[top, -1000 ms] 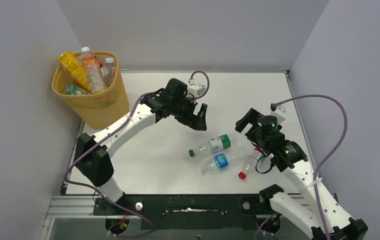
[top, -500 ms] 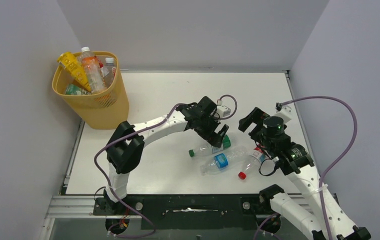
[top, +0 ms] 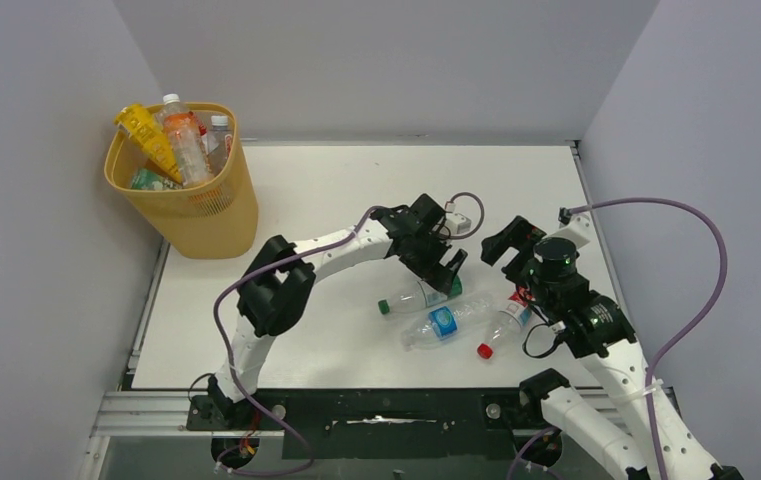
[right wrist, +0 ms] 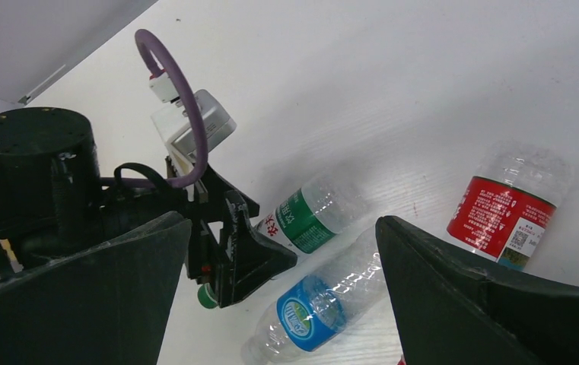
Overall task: Put the plastic bottles in the bin
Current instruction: Pick up the plastic bottle at the center of the board.
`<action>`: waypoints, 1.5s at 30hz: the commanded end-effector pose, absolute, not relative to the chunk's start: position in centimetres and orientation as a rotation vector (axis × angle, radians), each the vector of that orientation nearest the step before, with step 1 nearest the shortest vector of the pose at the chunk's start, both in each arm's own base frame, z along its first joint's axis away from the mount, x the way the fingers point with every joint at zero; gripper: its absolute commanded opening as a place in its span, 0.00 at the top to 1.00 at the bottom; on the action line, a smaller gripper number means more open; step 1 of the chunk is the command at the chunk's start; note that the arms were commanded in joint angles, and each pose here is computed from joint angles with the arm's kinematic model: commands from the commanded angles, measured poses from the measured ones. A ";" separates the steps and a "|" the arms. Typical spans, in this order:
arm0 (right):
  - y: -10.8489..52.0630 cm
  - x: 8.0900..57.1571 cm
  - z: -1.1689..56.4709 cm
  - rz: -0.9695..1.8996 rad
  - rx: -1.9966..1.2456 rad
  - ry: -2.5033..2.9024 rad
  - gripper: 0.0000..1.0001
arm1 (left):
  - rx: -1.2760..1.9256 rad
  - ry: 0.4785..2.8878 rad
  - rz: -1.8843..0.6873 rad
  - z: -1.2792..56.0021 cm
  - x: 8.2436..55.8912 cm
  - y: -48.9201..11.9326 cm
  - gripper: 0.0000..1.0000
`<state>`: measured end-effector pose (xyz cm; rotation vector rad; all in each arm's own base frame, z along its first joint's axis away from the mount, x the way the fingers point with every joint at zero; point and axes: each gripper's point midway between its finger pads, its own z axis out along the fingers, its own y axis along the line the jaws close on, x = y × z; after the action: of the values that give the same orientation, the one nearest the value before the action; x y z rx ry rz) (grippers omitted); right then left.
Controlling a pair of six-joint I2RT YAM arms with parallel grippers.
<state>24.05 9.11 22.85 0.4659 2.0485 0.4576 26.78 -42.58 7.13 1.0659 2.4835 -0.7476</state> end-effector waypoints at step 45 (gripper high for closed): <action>10.3 25.0 24.2 0.527 0.408 2.004 0.02 | 0.395 2.028 -0.439 35.6 45.9 -23.2 0.53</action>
<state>23.90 9.63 22.73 0.4353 2.0542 0.4881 44.99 -29.24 23.53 0.5207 2.2622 -0.4854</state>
